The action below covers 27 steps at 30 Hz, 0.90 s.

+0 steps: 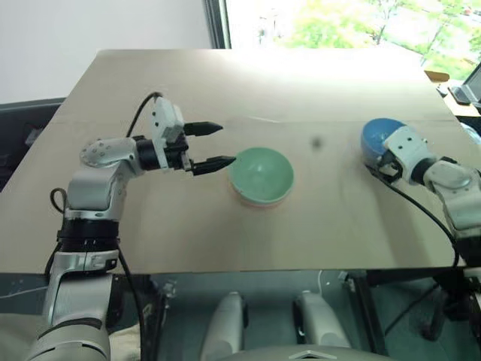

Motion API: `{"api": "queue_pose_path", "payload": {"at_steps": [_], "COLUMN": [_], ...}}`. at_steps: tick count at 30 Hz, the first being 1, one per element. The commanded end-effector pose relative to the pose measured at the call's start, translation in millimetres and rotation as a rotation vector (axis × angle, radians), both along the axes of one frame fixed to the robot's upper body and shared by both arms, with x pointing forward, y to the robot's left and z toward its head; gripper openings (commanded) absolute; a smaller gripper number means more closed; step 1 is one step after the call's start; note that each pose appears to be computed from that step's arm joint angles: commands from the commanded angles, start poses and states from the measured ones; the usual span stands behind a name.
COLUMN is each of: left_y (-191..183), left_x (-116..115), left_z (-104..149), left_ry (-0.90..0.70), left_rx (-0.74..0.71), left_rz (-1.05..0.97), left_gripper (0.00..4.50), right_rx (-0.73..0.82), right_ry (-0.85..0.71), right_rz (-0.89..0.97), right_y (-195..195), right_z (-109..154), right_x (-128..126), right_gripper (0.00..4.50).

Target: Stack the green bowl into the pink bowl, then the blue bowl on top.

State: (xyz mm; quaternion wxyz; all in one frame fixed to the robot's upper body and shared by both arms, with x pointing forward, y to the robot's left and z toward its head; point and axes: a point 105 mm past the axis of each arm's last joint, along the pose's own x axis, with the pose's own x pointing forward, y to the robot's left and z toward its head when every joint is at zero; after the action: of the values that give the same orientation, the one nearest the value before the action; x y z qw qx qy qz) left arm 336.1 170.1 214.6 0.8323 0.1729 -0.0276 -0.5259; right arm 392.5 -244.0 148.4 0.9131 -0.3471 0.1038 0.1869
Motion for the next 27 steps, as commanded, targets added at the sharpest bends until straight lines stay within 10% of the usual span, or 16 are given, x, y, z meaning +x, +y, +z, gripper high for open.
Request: {"api": "queue_pose_path", "payload": {"at_steps": [1, 10, 20, 27], "left_y": [2, 3, 20, 40], "left_x": [-13, -23, -12, -8], "left_z": [6, -1, -6, -2], "left_ry": [-0.047, -0.084, -0.105, -0.105], "left_rx": [0.006, 0.003, -0.003, -0.125], "left_rz": [-0.009, 0.030, 0.138, 0.164], "left_gripper": [4.50, 4.50, 4.50, 4.50], "right_rx": [-0.035, -0.042, 0.155, 0.125], "right_ry": [-0.011, 0.009, -0.162, -0.059], "right_rz": [0.009, 0.063, 0.571, 0.805], "right_y": [-6, 2, 120, 214], "right_z": [6, 5, 90, 72], "right_x": [10, 17, -48, -98], "right_gripper": [3.73, 0.03, 0.03, 0.03]}}
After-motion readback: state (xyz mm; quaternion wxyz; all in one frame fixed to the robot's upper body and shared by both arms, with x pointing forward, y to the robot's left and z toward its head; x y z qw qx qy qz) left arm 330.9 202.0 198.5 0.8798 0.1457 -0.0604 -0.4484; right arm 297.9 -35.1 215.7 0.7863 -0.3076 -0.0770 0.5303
